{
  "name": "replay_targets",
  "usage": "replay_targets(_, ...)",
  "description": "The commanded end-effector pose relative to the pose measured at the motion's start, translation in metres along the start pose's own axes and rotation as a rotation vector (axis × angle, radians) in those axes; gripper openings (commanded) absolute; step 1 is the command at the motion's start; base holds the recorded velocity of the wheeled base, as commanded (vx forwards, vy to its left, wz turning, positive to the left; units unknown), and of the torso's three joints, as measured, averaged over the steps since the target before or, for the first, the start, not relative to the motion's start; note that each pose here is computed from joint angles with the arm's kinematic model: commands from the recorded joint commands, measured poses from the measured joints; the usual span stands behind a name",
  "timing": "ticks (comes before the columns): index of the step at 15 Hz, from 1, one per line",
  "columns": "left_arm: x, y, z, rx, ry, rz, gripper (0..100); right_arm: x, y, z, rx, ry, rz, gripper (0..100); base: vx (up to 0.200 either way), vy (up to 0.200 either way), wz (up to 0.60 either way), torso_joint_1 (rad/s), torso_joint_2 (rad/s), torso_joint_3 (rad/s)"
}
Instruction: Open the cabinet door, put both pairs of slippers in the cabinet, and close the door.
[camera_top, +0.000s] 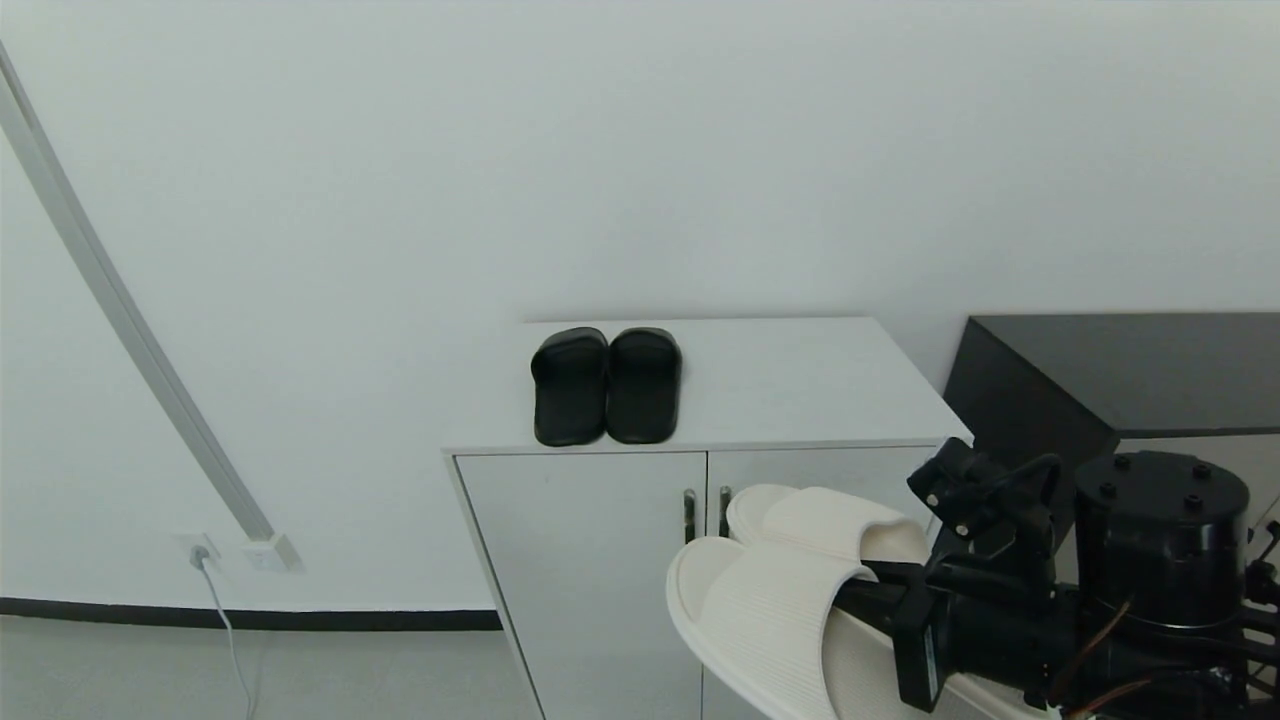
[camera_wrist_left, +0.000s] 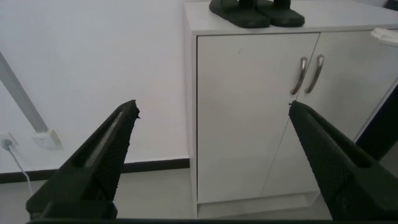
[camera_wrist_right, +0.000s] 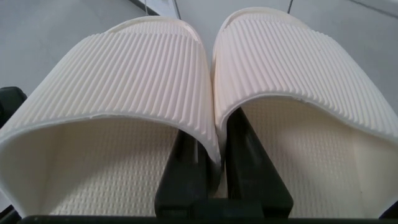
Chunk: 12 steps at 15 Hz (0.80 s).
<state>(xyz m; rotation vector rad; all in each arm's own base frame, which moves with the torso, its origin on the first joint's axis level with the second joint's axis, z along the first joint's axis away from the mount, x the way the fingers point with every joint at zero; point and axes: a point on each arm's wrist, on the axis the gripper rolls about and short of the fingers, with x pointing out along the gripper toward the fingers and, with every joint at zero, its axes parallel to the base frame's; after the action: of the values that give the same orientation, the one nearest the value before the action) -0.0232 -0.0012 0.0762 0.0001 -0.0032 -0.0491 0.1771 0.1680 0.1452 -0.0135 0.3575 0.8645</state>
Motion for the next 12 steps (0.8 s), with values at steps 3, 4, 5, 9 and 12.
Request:
replay_targets(3, 0.0001, 0.0000, 0.0000, 0.000, 0.002, 0.000, 100, 0.0005, 0.0001, -0.0012, -0.001, 0.005, 0.001, 0, 0.000, 0.000, 0.00, -0.232, 0.54, 0.308)
replay_targets(4, 0.0001, 0.0000, 0.0000, 0.000, 0.002, 0.000, 100, 0.0005, 0.0001, -0.0012, -0.001, 0.005, 0.001, 0, 0.000, 0.000, 0.00, -0.222, 0.54, 0.325)
replay_targets(5, 0.0001, 0.0000, 0.0000, 0.000, 0.002, 0.000, 100, 0.0004, 0.0001, -0.0017, -0.001, 0.007, 0.001, 0, 0.000, 0.000, 0.00, -0.217, 0.54, 0.330)
replay_targets(9, 0.0001, 0.0000, 0.0000, 0.001, 0.002, 0.000, 100, 0.0001, 0.0002, -0.0045, -0.017, 0.017, 0.001, 0, 0.000, 0.000, 0.00, -0.206, 0.52, 0.314)
replay_targets(12, 0.0001, 0.0000, 0.0000, 0.000, 0.002, 0.000, 100, 0.0015, -0.0002, -0.0078, -0.015, 0.031, 0.005, 0, 0.000, 0.000, 0.00, -0.185, 0.51, 0.323)
